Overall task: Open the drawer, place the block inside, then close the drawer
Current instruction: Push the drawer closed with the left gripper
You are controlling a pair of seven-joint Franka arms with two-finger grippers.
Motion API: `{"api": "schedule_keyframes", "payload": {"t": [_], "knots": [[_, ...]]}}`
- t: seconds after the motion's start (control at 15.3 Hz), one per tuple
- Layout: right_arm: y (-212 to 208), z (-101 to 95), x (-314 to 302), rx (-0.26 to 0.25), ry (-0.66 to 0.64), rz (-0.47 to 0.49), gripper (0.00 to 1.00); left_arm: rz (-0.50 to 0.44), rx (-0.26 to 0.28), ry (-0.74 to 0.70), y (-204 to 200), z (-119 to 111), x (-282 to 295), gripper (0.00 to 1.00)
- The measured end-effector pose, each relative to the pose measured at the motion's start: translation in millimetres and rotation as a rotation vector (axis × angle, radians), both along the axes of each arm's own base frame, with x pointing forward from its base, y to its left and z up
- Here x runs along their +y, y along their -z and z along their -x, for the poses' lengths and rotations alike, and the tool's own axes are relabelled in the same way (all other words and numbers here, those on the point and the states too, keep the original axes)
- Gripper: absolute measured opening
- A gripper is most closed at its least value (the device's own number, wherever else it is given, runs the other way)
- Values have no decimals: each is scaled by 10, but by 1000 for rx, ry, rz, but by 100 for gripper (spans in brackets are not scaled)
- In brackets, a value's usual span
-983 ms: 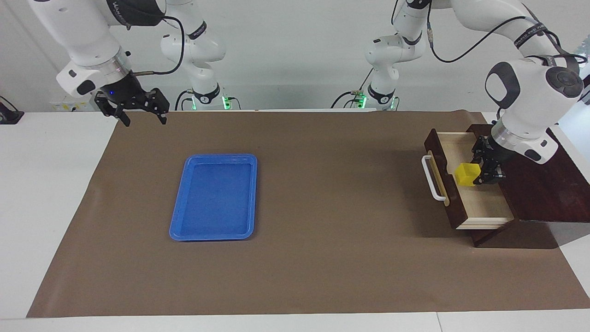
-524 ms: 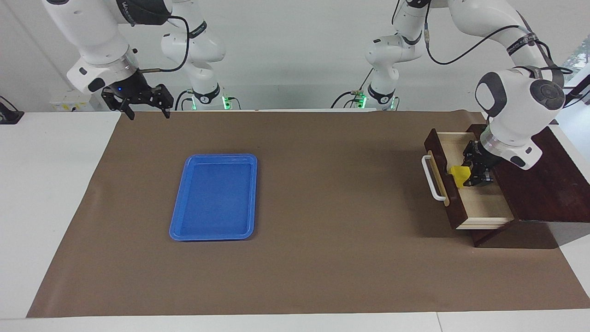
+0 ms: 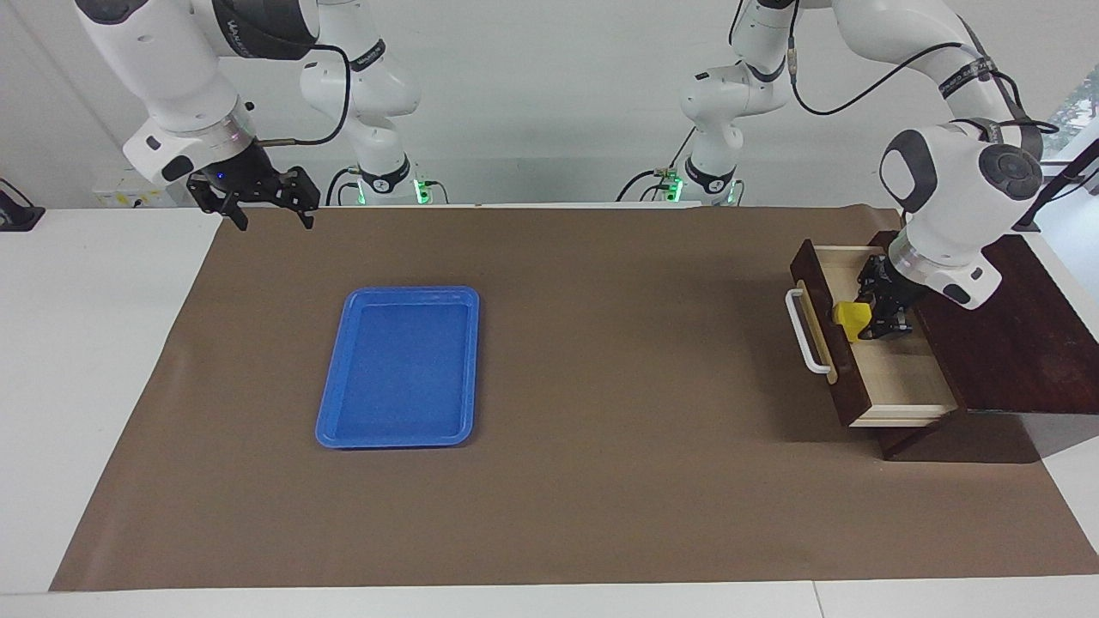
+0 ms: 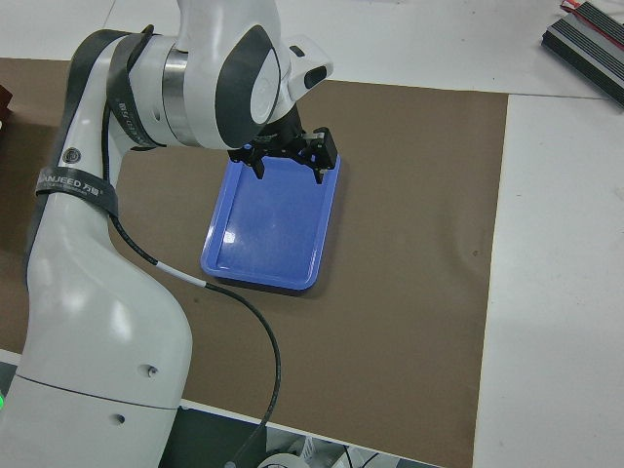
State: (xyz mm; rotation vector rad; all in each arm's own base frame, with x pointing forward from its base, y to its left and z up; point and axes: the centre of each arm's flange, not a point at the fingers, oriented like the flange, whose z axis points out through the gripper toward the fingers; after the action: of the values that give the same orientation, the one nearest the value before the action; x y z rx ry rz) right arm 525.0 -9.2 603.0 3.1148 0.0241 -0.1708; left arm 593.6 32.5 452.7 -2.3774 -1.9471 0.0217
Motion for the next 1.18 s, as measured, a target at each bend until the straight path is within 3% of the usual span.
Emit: {"api": "schedule_keyframes", "payload": {"t": [0.26,0.52,0.72,0.92,1.18], "knots": [[-40,-7,-4,-8,3,5,100,-1,-9,6,-55,-1,-34,99],[-35,4,8,1,8,5,100,-1,-46,12,-641,-33,-150,100],[-37,3,39,1,3,6,100,0,-65,8,-877,-18,-606,100],[-41,3,54,0,1,6,100,-21,-24,56,-568,97,-1166,100],[-42,5,48,2,3,6,100,-189,-23,107,-49,246,-1341,100]]}}
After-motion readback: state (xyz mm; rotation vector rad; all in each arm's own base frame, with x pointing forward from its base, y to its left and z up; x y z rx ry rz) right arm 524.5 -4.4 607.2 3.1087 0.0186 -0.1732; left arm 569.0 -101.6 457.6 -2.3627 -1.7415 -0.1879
